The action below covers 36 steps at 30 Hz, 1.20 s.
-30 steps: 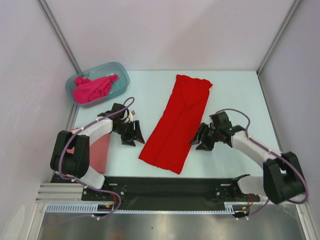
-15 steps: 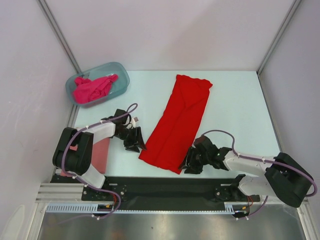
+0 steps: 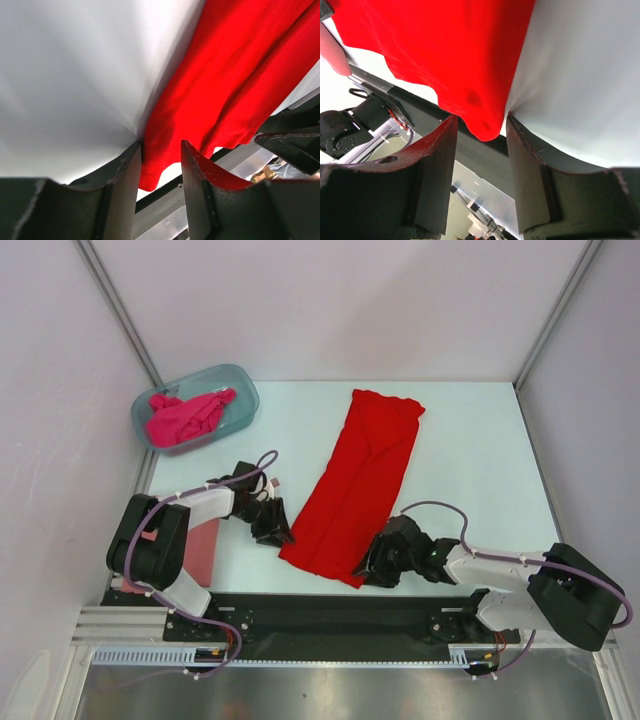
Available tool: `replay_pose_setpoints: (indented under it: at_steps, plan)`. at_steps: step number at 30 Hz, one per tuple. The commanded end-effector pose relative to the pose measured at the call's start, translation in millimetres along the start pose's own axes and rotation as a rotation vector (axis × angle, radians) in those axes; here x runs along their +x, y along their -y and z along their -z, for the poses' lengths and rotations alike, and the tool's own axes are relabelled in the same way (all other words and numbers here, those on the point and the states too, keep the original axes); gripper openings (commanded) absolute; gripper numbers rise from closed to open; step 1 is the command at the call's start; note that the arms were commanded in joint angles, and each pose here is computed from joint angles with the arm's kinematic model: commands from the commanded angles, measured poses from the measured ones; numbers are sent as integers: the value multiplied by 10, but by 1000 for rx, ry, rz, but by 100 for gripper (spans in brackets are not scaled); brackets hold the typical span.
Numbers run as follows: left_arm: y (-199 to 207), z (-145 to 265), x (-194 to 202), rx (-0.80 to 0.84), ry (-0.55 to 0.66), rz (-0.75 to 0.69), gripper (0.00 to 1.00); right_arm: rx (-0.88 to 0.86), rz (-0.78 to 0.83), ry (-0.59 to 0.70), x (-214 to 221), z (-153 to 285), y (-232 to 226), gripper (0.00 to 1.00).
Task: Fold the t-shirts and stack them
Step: Fold the tshirt
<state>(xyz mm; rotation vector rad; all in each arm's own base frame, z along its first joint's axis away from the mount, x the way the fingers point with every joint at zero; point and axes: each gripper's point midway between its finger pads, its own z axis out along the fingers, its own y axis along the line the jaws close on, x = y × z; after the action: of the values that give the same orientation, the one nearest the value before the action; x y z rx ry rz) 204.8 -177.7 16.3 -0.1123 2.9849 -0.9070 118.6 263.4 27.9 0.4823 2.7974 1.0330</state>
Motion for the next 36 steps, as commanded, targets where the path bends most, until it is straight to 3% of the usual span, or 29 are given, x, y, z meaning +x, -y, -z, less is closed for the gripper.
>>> replay_pose_setpoints:
  at_steps: [1, 6, 9, 11, 12, 13, 16, 24, 31, 36]
  plan:
    - [-304, -110, 144, -125, -25, 17, 43, 19, -15, 20, 10, -17, 78, 49]
    - [-300, -107, 167, -124, -29, 23, 40, 38, -25, 22, 27, -59, 149, 47]
    - [-286, -111, 206, -113, -36, 30, 34, 47, -38, 31, 14, -91, 194, 41]
    - [-262, -110, 240, -108, -39, 33, 24, 55, -38, 35, 7, -101, 219, 27]
    - [-255, -110, 254, -109, -37, 29, 19, 70, -37, 44, -6, -99, 251, 9]
    - [-219, -104, 277, -107, -36, 18, 11, 88, -38, 49, -10, -87, 287, 1]
    - [-104, -94, 392, -79, -30, 4, 0, 144, -39, 63, -5, 4, 422, 0]
    - [124, -49, 806, -6, -20, -9, 0, 212, 25, 104, 56, 428, 777, 0]
    - [446, -140, 1232, 81, -109, -46, 0, 188, 23, 76, 204, 575, 947, 0]
    - [502, -138, 1334, 103, -120, -29, 0, 141, 15, 90, 206, 653, 856, 0]
